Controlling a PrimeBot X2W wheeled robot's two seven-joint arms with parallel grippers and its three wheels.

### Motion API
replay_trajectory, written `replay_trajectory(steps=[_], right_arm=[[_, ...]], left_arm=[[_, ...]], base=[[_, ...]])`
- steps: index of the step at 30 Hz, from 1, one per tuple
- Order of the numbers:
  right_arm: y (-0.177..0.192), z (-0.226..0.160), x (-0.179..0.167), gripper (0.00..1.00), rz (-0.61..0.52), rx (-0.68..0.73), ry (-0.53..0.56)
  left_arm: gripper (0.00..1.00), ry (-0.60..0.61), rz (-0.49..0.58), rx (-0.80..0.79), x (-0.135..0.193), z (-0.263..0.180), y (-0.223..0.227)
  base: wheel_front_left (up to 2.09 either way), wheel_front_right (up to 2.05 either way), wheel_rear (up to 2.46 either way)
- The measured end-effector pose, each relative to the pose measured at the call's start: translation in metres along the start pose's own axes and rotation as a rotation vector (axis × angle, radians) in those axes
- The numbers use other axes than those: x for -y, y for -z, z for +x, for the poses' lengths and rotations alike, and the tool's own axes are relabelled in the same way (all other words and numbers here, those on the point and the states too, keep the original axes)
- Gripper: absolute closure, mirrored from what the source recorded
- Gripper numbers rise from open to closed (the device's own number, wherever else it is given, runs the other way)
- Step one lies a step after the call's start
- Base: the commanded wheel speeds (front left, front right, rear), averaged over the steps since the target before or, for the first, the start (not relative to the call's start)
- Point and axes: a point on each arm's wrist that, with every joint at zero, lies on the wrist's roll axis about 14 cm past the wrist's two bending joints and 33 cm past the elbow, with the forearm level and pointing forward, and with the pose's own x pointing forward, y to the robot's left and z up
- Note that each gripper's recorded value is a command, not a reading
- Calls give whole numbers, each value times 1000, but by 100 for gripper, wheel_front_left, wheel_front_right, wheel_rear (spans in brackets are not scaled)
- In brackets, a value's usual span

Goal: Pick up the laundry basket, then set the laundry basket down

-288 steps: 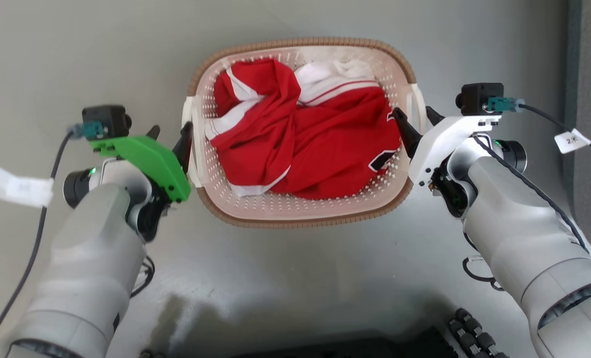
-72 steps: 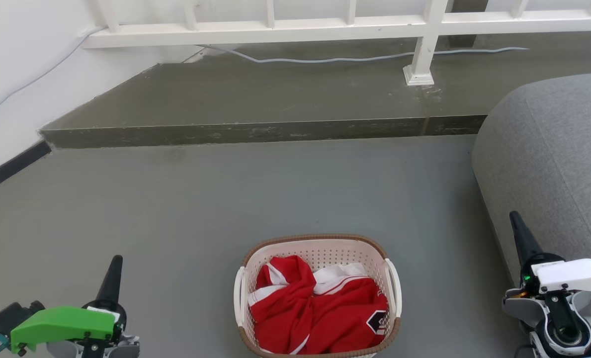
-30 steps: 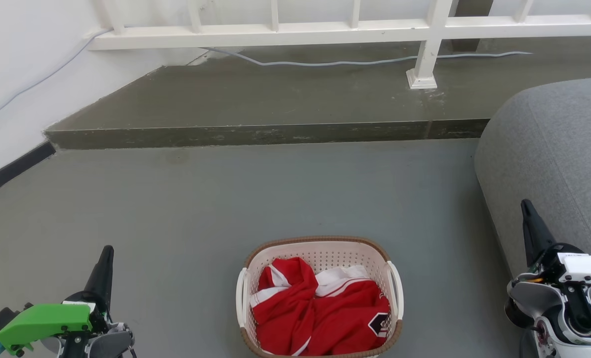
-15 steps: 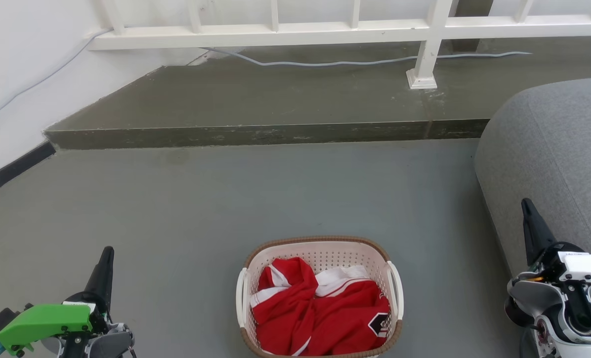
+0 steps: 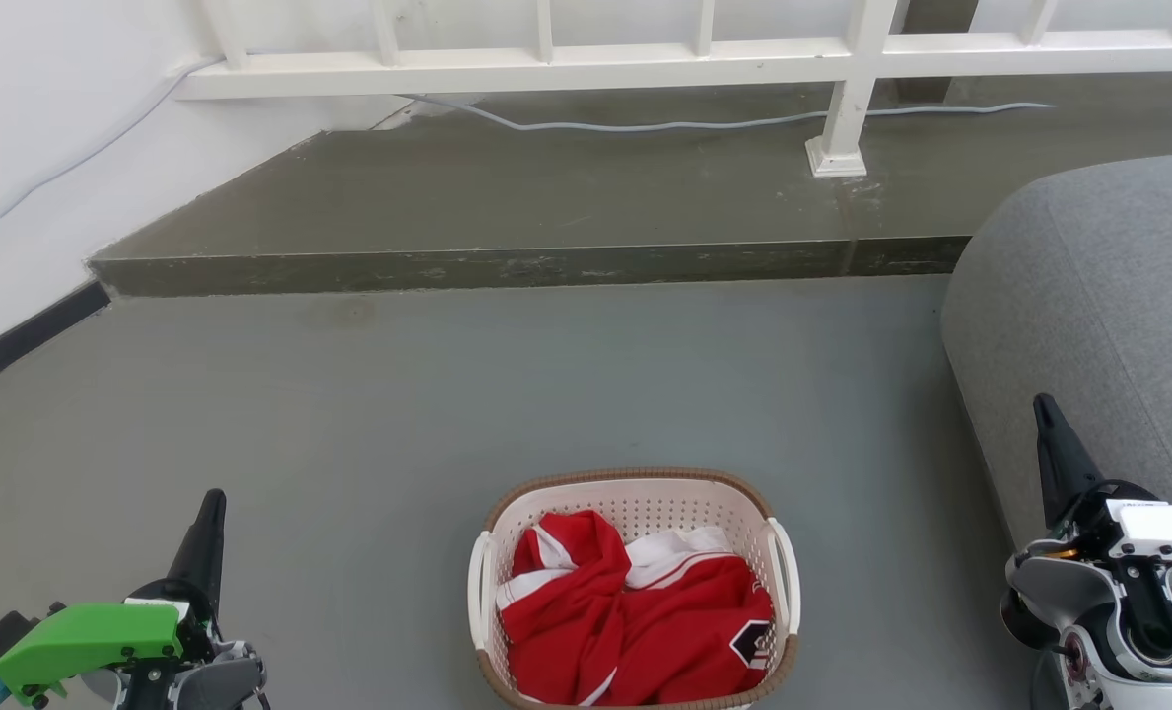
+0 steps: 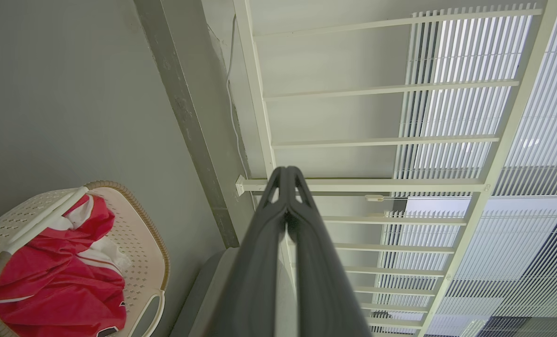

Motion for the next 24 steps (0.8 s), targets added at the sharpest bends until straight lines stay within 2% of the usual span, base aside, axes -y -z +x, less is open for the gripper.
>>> replay_trajectory(steps=[24], right_arm=[[-1, 0, 1, 100, 1, 2, 3]], left_arm=[[100, 1, -1, 2, 0, 0, 0]], base=[[0, 0, 0]])
